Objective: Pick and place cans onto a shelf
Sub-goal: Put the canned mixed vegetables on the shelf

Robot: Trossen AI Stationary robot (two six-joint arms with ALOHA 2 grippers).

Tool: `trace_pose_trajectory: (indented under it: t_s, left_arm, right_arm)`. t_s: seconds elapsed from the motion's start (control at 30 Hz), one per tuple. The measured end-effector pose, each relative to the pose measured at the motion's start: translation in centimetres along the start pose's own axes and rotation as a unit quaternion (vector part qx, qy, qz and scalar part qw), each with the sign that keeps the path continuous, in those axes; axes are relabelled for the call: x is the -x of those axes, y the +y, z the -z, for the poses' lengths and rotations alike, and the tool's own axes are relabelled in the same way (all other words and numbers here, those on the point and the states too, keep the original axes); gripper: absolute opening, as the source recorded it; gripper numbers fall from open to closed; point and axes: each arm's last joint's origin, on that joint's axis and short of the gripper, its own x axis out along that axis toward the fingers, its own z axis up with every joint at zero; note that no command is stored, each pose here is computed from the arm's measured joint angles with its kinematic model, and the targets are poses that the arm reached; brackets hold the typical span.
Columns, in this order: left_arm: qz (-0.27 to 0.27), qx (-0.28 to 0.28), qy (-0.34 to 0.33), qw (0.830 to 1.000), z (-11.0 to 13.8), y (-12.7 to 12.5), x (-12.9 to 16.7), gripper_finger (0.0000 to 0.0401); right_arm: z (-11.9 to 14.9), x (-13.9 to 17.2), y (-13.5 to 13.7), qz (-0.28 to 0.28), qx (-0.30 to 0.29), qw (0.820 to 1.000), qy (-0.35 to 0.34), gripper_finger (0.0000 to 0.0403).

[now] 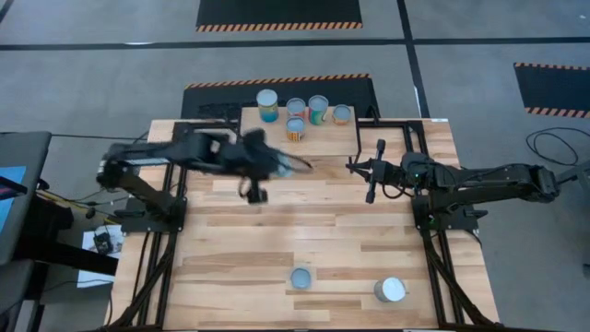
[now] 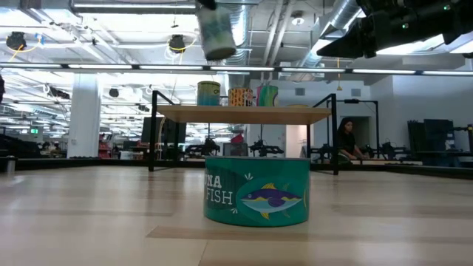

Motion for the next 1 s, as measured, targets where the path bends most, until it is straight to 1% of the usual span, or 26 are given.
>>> trace_pose_trajectory:
  t_s: [0.07, 0.17, 0.3, 0.4, 0.5, 0.6, 0.7, 0.83, 1.0]
  left_arm:
    - [0.024, -0.017, 0.009, 1.0, -0.6, -1.6, -1.9, 0.0]
    - [0.041, -0.037, 0.036, 0.998, -1.0, -3.7, -4.7, 0.0]
    - [0.051, -0.045, 0.072, 0.995, -1.1, -6.0, -8.3, 0.0]
    - [0.053, -0.039, 0.087, 0.994, -1.0, -7.1, -10.6, 0.0]
    - [0.047, -0.02, 0.105, 0.993, -0.8, -7.1, -13.0, 0.0]
    - [0.038, 0.001, 0.119, 0.992, -0.6, -6.4, -15.3, 0.0]
    - [0.031, 0.014, 0.118, 0.992, -0.5, -5.8, -17.3, 0.0]
    - [0.04, 0.028, 0.12, 0.992, -0.2, -5.3, -19.6, 0.0]
    - [0.038, 0.03, 0.128, 0.991, 0.4, -5.5, -21.8, 0.0]
  right_arm:
    - [0.0, 0.0, 0.0, -0.001, 0.001, 1.0, 0.002, 0.0014]
    - [0.2, 0.0, 0.1, -0.003, 0.002, 1.0, 0.009, 0.0014]
    - [0.3, 0.0, 0.1, -0.004, 0.003, 1.0, 0.013, 0.0012]
    - [0.2, 0.0, 0.1, -0.004, 0.003, 1.0, 0.013, 0.0012]
    - [0.2, 0.0, 0.1, -0.004, 0.003, 1.0, 0.013, 0.0012]
    - [0.2, 0.0, 0.1, -0.004, 0.003, 1.0, 0.013, 0.0012]
    - [0.2, 0.0, 0.1, -0.004, 0.003, 1.0, 0.013, 0.0012]
    - [0.2, 0.0, 0.1, -0.004, 0.003, 1.0, 0.013, 0.0012]
    - [0.2, 0.0, 0.1, -0.004, 0.003, 1.0, 0.013, 0.0013]
